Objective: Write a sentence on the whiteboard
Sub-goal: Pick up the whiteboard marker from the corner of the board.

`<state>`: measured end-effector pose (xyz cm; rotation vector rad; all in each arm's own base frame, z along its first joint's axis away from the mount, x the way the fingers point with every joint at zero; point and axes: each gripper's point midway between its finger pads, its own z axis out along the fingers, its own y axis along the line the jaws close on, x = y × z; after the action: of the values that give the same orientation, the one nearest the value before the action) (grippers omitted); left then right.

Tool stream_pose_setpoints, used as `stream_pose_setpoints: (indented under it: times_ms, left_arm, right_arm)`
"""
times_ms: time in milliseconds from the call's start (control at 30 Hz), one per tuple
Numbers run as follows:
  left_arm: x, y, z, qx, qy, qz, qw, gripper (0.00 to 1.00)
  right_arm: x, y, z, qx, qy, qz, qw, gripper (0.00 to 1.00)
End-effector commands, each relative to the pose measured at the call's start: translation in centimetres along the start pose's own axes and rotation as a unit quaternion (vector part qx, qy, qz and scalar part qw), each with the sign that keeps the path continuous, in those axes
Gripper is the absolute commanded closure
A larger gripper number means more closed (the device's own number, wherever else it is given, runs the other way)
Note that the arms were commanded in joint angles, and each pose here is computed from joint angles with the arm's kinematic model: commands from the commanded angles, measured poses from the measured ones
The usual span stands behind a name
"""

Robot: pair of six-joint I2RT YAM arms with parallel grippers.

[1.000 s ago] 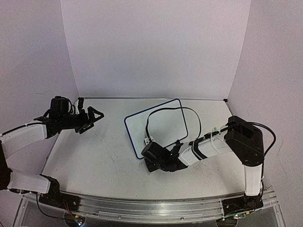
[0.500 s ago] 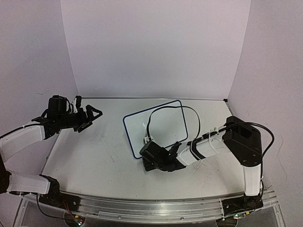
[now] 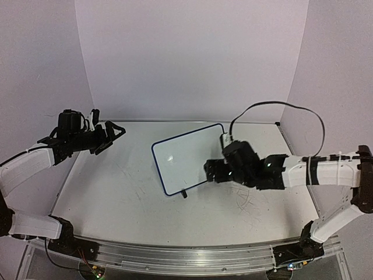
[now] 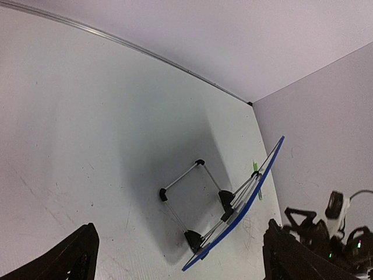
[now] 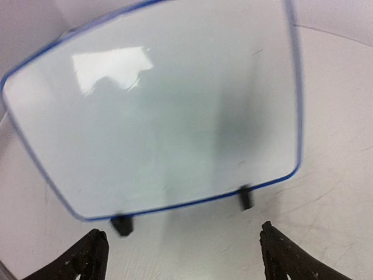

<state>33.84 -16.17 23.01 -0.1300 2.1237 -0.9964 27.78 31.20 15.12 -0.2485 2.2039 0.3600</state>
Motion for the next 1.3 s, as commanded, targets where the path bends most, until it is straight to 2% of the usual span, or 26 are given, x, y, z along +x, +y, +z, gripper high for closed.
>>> stream_pose_setpoints:
  times_ms: [0,33,100,200,333,433,633,767,1067,1267]
  left_arm:
    - [-3.4,-3.2,-0.9,0.029,-0.043,0.043,0.998,0.01]
    - [-3.6,-3.6,-1.1,0.033,-0.045,0.045,0.997,0.01]
    - [-3.9,-4.0,-1.3,0.037,-0.049,0.045,0.997,0.01]
    - [-3.8,-4.5,-1.4,0.049,-0.044,0.04,0.997,0.01]
    - [-3.5,-5.2,-1.9,0.058,-0.044,0.036,0.997,0.01]
    - [-3.3,-5.9,-2.3,0.07,-0.042,0.035,0.996,0.01]
    - [-3.1,-7.5,-2.9,0.093,-0.039,0.036,0.994,0.01]
    - [-3.3,-8.0,-3.2,0.099,-0.042,0.039,0.993,0.01]
    - [-3.5,-8.9,-3.3,0.107,-0.043,0.043,0.992,0.01]
    - [-3.5,-9.5,-3.5,0.116,-0.043,0.047,0.991,0.01]
  right_arm:
    - [-2.9,-12.0,1.4,0.092,0.025,0.065,0.993,0.09]
    - [-3.6,-15.1,1.7,0.118,0.03,0.086,0.989,0.1]
    - [-4.1,-18.5,2.5,0.14,0.045,0.098,0.984,0.1]
    - [-2.7,-23.7,4.6,0.171,0.101,0.128,0.972,0.17]
    - [-0.4,-28.1,6.7,0.185,0.142,0.148,0.961,0.21]
    - [1.5,-30.2,8.1,0.19,0.171,0.162,0.953,0.29]
    - [3.6,-31.1,9.3,0.179,0.194,0.174,0.949,0.45]
    - [4.4,-31.6,9.5,0.19,0.204,0.166,0.946,0.6]
    - [3.9,-33.0,10.5,0.219,0.206,0.15,0.942,0.69]
    - [3.9,-32.9,10.2,0.218,0.211,0.144,0.942,0.87]
